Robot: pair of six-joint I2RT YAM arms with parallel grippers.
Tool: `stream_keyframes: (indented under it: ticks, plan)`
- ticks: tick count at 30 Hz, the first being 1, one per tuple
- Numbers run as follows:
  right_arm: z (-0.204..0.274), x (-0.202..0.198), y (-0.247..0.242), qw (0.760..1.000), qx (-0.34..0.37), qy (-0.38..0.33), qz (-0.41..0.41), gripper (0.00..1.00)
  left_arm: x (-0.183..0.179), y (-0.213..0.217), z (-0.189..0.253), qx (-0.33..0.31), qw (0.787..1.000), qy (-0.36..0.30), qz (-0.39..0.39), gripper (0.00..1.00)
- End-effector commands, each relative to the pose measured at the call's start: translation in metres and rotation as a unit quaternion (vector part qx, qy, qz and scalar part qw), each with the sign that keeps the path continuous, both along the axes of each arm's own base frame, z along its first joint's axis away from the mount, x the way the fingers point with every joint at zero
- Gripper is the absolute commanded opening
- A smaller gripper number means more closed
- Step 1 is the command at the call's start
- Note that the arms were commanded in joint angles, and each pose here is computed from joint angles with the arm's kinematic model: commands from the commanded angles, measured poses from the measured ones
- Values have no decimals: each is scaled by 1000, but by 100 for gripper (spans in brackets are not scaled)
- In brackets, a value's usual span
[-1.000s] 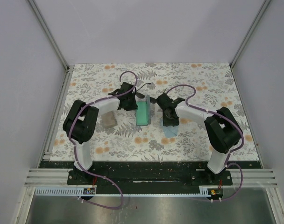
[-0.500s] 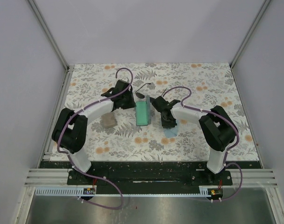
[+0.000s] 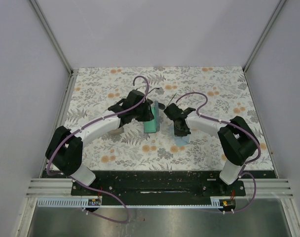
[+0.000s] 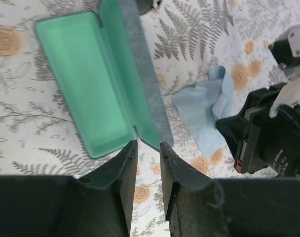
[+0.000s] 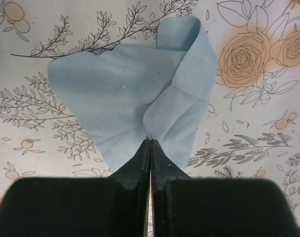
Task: Organize the sunglasses
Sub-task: Smooth out the glasses cleaning cloth at the center of the board.
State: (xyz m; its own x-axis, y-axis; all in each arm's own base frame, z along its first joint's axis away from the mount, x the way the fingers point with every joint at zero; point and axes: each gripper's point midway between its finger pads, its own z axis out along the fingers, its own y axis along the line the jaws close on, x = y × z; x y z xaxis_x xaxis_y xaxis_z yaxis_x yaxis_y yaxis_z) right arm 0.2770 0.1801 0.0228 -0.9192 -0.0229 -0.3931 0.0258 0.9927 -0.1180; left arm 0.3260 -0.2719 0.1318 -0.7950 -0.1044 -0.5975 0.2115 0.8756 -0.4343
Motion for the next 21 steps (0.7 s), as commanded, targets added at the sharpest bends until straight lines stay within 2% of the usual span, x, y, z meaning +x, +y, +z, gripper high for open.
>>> stream_keyframes:
  ticks: [1, 5, 9, 14, 21]
  plan:
    - [32, 3, -3, 998, 26, -51, -19, 0, -17, -26, 20, -18, 998, -30, -44, 29]
    - [50, 0, -20, 995, 44, -78, -48, 0, -27, -42, 13, -17, 998, -25, -60, 29]
    - [54, -7, -48, 991, 70, -74, -84, 0, -34, -58, 4, -10, 996, -20, -83, 29]
    - [42, -14, -75, 989, 74, -59, -113, 0, -41, -83, -6, 0, 993, -17, -121, 29]
    - [28, -20, -84, 989, 70, -36, -127, 0, -42, -114, -21, 20, 987, -6, -157, 29]
